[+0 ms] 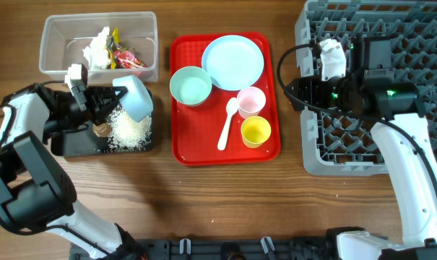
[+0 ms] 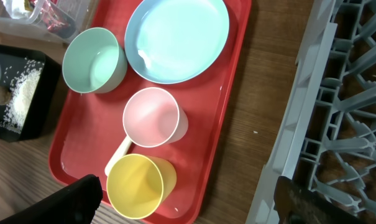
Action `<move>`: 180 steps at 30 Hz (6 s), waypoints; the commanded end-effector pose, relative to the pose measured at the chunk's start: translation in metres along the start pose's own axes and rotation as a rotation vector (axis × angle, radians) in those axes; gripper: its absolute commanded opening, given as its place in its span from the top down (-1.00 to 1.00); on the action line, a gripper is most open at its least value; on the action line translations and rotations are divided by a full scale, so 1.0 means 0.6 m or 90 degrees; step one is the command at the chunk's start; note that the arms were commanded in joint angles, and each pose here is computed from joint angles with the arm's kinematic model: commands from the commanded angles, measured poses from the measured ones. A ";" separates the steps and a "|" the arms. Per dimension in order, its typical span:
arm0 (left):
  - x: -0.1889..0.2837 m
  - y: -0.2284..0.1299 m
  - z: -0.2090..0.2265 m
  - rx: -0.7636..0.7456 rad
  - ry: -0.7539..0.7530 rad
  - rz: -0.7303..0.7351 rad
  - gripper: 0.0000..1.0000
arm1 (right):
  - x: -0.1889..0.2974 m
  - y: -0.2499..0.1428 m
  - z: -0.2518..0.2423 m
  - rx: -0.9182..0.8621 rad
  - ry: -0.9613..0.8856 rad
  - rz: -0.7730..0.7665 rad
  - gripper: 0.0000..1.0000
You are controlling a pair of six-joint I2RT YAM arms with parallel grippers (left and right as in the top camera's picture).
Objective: Sort waste into correct bins and load items into the dishwasher rack
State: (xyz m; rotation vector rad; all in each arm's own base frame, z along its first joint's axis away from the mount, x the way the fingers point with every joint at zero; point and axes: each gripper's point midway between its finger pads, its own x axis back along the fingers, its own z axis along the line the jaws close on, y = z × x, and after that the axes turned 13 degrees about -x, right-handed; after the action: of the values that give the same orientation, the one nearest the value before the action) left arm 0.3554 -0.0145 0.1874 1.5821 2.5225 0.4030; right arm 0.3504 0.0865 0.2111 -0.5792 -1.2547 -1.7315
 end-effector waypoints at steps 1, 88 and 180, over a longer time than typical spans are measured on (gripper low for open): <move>-0.015 -0.002 -0.023 -0.047 -0.023 0.005 0.92 | 0.002 0.006 -0.003 -0.007 -0.007 -0.006 -0.82; -0.075 -0.031 -0.059 -0.364 0.724 0.190 -1.00 | -0.357 -0.203 0.186 0.189 -0.083 0.248 0.38; 0.039 0.064 -0.041 -0.155 0.831 -0.083 -1.00 | -0.031 0.099 0.255 0.095 -0.095 -0.123 0.91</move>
State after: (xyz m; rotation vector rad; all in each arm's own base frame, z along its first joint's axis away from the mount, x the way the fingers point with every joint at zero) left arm 0.3710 0.0137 0.2236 1.1963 3.0239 2.1803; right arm 0.3811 0.2705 0.2171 -0.5678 -1.4359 -1.5960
